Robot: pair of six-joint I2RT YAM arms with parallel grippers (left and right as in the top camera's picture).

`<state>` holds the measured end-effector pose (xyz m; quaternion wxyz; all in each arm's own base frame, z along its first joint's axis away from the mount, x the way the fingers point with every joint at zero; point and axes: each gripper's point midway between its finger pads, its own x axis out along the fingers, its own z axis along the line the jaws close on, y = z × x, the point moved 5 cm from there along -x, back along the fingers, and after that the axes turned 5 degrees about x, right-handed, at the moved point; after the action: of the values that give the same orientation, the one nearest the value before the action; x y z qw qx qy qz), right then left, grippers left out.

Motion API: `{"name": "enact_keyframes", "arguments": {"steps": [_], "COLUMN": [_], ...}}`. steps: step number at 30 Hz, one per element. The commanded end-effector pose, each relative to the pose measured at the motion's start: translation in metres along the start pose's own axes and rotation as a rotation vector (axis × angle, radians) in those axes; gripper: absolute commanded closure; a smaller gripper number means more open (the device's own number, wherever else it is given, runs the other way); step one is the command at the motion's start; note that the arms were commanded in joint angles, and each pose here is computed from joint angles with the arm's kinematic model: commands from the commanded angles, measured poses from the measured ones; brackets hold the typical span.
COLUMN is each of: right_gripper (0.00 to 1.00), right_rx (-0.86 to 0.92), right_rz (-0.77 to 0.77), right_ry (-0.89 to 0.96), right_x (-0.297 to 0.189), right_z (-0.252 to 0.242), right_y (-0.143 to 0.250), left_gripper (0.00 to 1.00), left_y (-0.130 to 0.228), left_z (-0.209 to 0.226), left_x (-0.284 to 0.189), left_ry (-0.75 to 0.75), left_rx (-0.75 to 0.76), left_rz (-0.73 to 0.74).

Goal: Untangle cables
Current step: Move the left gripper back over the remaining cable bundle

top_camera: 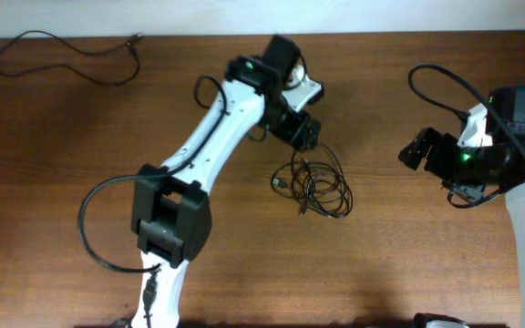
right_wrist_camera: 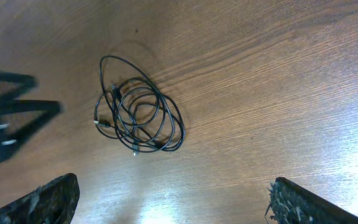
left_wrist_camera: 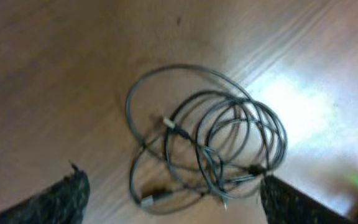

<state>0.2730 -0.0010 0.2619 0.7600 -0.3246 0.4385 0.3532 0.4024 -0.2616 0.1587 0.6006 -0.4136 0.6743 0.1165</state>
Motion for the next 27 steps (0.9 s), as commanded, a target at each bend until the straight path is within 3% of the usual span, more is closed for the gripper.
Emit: {"name": "enact_keyframes", "arguments": {"steps": [1,4,5,8,13,19,27], "right_gripper": [0.02,0.01,0.02,0.02,0.02,0.02,0.01], "right_rx": [0.011,0.012,0.012,0.018,0.026,0.029,0.029], "right_rz": [-0.004,-0.001,0.003,0.019,0.041,0.052,0.053], "right_ry": [0.002,0.004,0.006,0.014,0.024,0.03,0.03], "right_x": [-0.001,0.0,0.001,0.004,0.011,0.015,0.015], "right_z": [-0.001,-0.002,-0.002,-0.003,-0.004,-0.005,-0.005], "right_y": [-0.001,-0.001,-0.001,-0.001,-0.003,-0.004,-0.004], "left_gripper": [0.16,0.16,0.21,0.2,0.23,0.27,0.29], "left_y": [0.0,-0.007,-0.009,-0.012,-0.023,-0.034,-0.012], "left_z": [0.008,0.015,0.019,0.027,0.029,0.03,0.035], "left_x": [0.022,0.034,0.037,0.041,0.041,0.041,0.092], "left_ry": [-0.016,-0.033,-0.058,-0.125,-0.151,-0.168,-0.111], "left_rx": [-0.057,-0.035,0.02,0.18,0.322,0.351,0.324], "left_rz": [-0.032,-0.094,-0.112,-0.124,-0.171,-0.225,-0.114]}}
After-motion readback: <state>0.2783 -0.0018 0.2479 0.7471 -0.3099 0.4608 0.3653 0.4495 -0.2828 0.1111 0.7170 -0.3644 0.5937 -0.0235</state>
